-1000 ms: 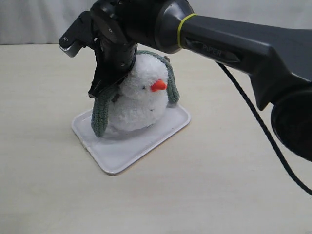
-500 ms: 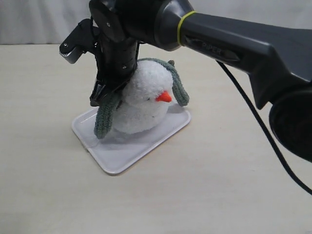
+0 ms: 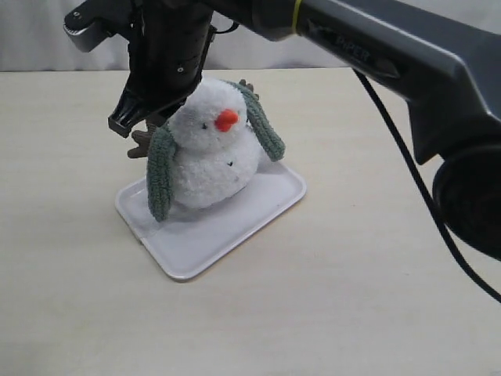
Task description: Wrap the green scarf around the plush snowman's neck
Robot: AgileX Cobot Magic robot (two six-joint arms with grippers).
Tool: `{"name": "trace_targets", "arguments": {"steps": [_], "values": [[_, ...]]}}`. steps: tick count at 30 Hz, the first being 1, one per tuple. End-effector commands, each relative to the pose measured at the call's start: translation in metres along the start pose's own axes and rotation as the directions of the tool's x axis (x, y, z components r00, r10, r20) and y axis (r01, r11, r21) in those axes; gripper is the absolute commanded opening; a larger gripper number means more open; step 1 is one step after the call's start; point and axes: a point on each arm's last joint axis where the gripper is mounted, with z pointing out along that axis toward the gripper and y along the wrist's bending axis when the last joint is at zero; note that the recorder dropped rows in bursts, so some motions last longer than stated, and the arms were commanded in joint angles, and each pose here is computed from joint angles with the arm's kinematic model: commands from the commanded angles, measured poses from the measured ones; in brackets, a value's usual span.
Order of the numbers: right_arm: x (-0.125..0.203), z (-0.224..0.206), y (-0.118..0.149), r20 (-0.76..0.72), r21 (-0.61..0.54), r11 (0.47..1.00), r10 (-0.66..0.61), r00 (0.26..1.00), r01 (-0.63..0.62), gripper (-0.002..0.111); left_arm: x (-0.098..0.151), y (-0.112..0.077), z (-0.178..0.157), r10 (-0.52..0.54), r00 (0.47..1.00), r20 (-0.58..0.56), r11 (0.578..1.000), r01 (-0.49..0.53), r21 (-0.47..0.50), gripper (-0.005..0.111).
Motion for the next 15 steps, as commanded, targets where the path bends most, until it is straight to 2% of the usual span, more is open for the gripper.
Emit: {"name": "trace_targets", "arguments": {"steps": [1,4,6,11,15], "values": [[0.003,-0.002,0.005,-0.013,-0.054,0.995,0.08,0.997,-0.081,0.04,0.0,0.0,0.0,-0.008,1.0,0.013,1.0,0.008,-0.001,0.0],[0.007,0.004,0.007,-0.042,-0.063,0.986,0.152,0.988,-0.154,0.056,0.0,0.0,0.0,-0.008,1.0,0.013,1.0,0.008,-0.001,0.0],[0.011,0.01,0.009,-0.07,-0.068,0.979,0.19,0.979,-0.195,0.062,0.0,0.0,0.0,-0.008,1.0,0.013,1.0,0.008,-0.001,0.0],[0.021,0.029,0.038,-0.158,-0.116,0.976,0.166,0.973,-0.186,0.062,0.0,0.0,0.0,-0.008,1.0,0.013,1.0,0.008,-0.001,0.0],[0.027,0.039,0.048,-0.191,0.002,0.981,0.19,0.963,-0.193,0.062,0.0,0.0,0.0,-0.008,1.0,0.013,1.0,0.008,-0.001,0.0]]}}
